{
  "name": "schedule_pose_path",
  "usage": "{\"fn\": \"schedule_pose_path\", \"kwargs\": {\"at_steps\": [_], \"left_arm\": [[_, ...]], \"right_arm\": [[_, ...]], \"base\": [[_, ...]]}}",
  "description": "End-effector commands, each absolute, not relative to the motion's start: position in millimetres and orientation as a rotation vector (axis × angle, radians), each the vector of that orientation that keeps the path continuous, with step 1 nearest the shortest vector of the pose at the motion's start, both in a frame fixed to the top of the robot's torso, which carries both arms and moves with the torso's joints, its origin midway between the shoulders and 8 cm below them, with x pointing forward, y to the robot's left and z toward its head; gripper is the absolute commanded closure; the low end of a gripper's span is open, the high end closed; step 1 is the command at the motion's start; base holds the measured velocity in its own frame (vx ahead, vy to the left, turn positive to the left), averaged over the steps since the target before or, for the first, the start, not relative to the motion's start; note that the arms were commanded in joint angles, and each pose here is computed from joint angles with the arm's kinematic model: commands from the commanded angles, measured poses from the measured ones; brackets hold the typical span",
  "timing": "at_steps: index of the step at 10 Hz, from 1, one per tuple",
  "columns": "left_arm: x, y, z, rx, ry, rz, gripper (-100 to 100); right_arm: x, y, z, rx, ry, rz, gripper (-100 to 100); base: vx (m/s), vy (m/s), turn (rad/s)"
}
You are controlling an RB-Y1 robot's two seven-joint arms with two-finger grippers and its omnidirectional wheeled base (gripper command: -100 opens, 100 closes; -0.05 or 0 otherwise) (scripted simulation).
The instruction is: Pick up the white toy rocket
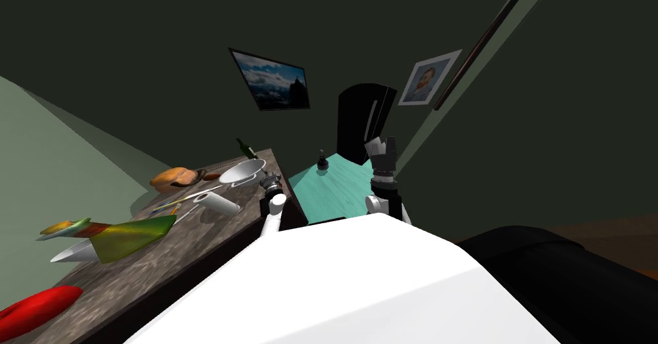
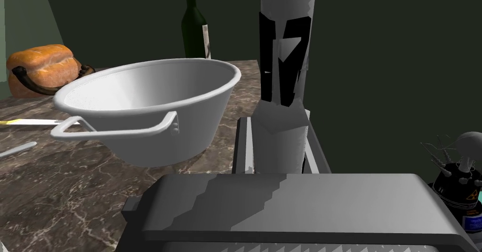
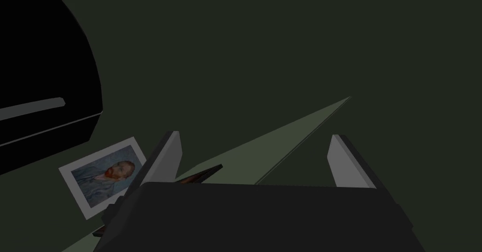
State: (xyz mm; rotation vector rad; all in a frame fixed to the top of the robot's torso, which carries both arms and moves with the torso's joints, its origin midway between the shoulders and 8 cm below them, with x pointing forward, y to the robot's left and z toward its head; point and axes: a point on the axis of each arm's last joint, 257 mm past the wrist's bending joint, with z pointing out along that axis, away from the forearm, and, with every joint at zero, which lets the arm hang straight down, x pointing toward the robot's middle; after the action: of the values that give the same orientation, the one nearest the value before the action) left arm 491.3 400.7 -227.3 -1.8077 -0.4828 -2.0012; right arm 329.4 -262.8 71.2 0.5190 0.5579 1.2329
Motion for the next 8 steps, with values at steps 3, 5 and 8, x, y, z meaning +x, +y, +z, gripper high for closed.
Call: {"fn": "schedule_pose_path", "kwargs": {"at_steps": [3,5,8], "left_arm": [[460,411,-230,-1.799,-0.489,-1.976,100],[444,407,-229,-1.806,-0.499,-1.981,100],[421,406,-227,-1.813,-0.514,-1.977,100]], "right_arm": [[329,-263,71,0.519,0.558,1.233,0],[329,-263,71,0.519,0.558,1.233,0],[329,-263,71,0.519,0.558,1.233,0]], "base": [[0.048,0.003,-0.024],[0.079,-0.002,-0.094],[0.045,-0.007,-0.028]]}}
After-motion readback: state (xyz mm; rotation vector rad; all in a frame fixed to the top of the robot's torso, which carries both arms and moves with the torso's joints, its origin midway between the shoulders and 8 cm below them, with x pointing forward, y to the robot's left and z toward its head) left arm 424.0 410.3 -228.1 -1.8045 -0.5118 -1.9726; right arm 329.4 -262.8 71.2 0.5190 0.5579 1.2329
